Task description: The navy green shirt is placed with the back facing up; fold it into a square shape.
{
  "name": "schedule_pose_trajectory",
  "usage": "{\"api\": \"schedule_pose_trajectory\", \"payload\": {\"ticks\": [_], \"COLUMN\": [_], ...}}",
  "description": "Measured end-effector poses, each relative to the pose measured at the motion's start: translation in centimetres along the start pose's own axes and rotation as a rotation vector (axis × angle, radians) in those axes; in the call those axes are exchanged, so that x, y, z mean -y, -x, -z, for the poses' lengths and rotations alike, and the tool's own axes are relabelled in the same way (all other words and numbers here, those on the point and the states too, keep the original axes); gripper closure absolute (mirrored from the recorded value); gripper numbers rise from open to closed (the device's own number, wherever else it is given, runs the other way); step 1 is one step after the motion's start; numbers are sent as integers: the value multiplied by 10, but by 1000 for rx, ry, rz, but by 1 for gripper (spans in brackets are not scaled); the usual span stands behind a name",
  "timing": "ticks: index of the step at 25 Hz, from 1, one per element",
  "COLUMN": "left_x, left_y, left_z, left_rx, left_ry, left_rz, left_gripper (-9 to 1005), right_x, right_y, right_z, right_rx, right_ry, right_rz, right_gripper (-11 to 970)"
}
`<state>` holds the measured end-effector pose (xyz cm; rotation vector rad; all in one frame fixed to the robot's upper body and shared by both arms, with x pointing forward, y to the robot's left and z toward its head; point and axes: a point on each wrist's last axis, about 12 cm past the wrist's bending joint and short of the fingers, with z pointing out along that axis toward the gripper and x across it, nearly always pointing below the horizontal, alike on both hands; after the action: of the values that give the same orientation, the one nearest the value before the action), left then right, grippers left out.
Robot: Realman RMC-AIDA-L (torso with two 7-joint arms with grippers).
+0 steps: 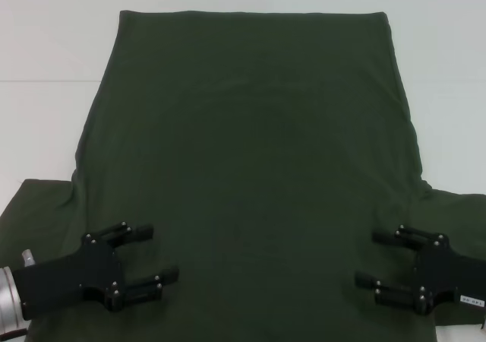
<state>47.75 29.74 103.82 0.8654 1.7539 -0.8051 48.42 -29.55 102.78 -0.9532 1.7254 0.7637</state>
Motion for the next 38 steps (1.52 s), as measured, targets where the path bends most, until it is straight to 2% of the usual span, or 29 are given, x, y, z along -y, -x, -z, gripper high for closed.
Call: {"api": "schedule_pose_trajectory", "payload": {"ticks": [5, 14, 18, 19, 22, 27, 30, 33, 34, 36, 38], "left_x": [0, 1, 0, -1, -9, -24, -37, -46, -46, -56, -59], "left_y": [-1, -2, 1, 2, 12, 26, 34, 40, 40, 47, 49], "left_z": [1, 1, 8, 12, 30, 58, 79, 97, 97, 116, 123], "left_rx": [-1, -18, 31, 47, 87, 71, 26, -48, -48, -131, -152], "left_ry": [2, -12, 12, 18, 12, 17, 85, 171, 171, 281, 315], "left_rz": [2, 0, 57, 93, 296, 583, 745, 842, 842, 980, 1038], "left_gripper": [163, 167, 168, 169, 170, 169, 170, 171, 171, 171, 172], "right_x": [-4, -4, -3, -3, -1, 0, 0, 0, 0, -1, -1], "right_y": [0, -1, 0, 1, 3, 6, 7, 9, 10, 12, 13], "right_z": [-6, -6, -7, -7, -7, -8, -9, -10, -10, -11, -11], "right_rx": [-19, -17, -9, -5, 7, 16, 19, 22, 25, 31, 35], "right_ry": [50, 36, 36, 36, 31, 35, 40, 51, 56, 67, 74], "right_rz": [11, 3, 3, 3, -1, 3, 6, 12, 14, 16, 18], "right_gripper": [153, 153, 153, 154, 154, 154, 154, 154, 154, 154, 154]}}
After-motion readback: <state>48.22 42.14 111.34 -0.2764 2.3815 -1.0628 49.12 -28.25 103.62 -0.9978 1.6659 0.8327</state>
